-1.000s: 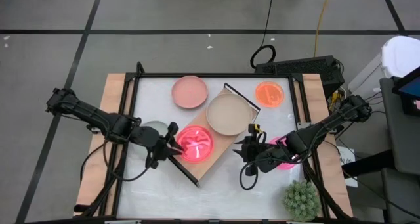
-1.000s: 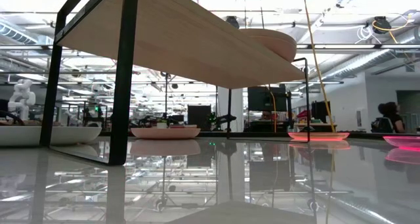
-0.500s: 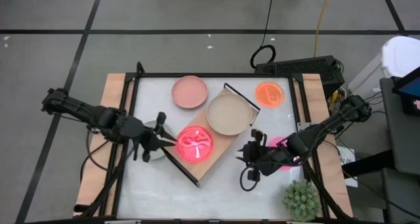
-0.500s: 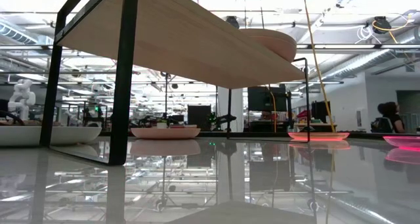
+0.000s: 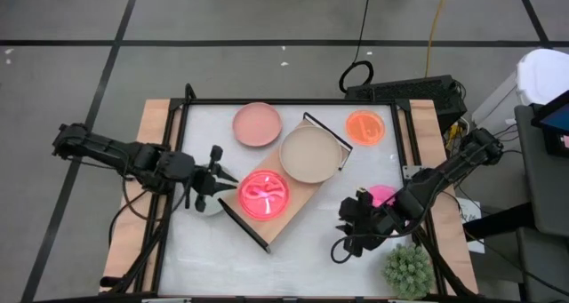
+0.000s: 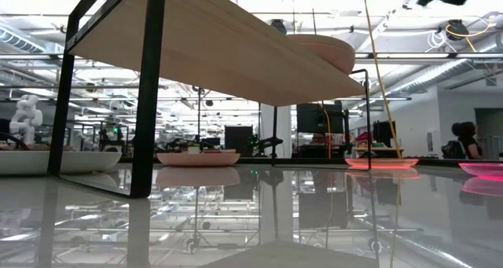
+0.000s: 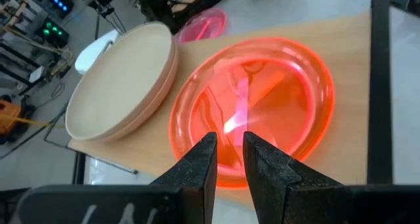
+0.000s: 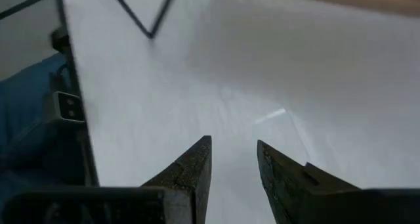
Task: Place and stack plates onto a shelf
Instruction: Stack the small pink plate on top of the small pink plate on the shelf
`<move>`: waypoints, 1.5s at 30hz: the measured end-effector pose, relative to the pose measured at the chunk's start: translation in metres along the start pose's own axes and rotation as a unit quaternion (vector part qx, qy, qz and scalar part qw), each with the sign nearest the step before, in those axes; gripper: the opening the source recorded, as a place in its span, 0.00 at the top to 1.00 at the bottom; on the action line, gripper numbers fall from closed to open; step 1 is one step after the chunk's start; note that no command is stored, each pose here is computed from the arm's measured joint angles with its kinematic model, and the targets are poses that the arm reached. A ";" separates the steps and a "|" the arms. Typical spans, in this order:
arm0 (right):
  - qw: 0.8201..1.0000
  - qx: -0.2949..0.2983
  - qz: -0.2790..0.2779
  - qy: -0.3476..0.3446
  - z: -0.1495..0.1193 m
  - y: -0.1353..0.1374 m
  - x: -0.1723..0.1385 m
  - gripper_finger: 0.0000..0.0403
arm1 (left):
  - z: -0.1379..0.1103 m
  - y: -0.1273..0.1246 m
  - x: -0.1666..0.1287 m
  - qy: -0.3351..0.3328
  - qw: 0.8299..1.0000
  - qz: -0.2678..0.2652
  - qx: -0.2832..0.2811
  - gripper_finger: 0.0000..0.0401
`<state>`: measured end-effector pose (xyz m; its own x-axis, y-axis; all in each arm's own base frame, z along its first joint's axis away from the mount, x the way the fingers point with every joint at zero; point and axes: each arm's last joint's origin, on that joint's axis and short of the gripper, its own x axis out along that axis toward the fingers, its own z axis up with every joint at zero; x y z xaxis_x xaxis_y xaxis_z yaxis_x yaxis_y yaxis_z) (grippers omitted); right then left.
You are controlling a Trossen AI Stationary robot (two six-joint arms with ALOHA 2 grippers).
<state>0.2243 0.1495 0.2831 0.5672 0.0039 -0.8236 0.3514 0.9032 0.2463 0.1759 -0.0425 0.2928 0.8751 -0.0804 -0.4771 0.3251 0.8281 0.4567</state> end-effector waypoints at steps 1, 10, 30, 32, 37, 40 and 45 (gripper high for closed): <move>1.000 0.008 -0.006 0.005 -0.001 -0.001 0.000 0.74 | -0.002 0.000 0.001 0.003 1.000 0.001 -0.001 0.80; 0.993 0.079 -0.065 0.058 -0.012 -0.012 -0.001 0.74 | -0.005 0.005 0.002 0.012 1.000 0.013 -0.012 0.80; 0.920 0.246 -0.213 0.217 -0.050 -0.047 0.053 0.74 | -0.004 0.008 0.002 0.006 1.000 0.022 -0.016 0.80; 0.920 0.252 -0.212 0.215 -0.051 -0.051 0.057 0.74 | -0.005 0.008 0.002 0.006 1.000 0.022 -0.016 0.80; 0.919 0.264 -0.204 0.211 -0.055 -0.058 0.067 0.74 | -0.005 0.008 0.002 0.006 1.000 0.022 -0.016 0.80; 0.916 0.265 -0.215 0.213 -0.056 -0.064 0.070 0.74 | -0.005 0.008 0.002 0.007 1.000 0.022 -0.016 0.80; 0.913 0.261 -0.228 0.218 -0.057 -0.072 0.074 0.74 | -0.005 0.008 0.002 0.007 1.000 0.022 -0.016 0.80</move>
<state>0.1981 0.1092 0.1750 -0.0366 -0.0485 -0.9982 0.8478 0.5273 -0.0567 0.1787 -0.0335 0.2919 0.8831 -0.0366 -0.4678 0.2752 0.8478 0.4532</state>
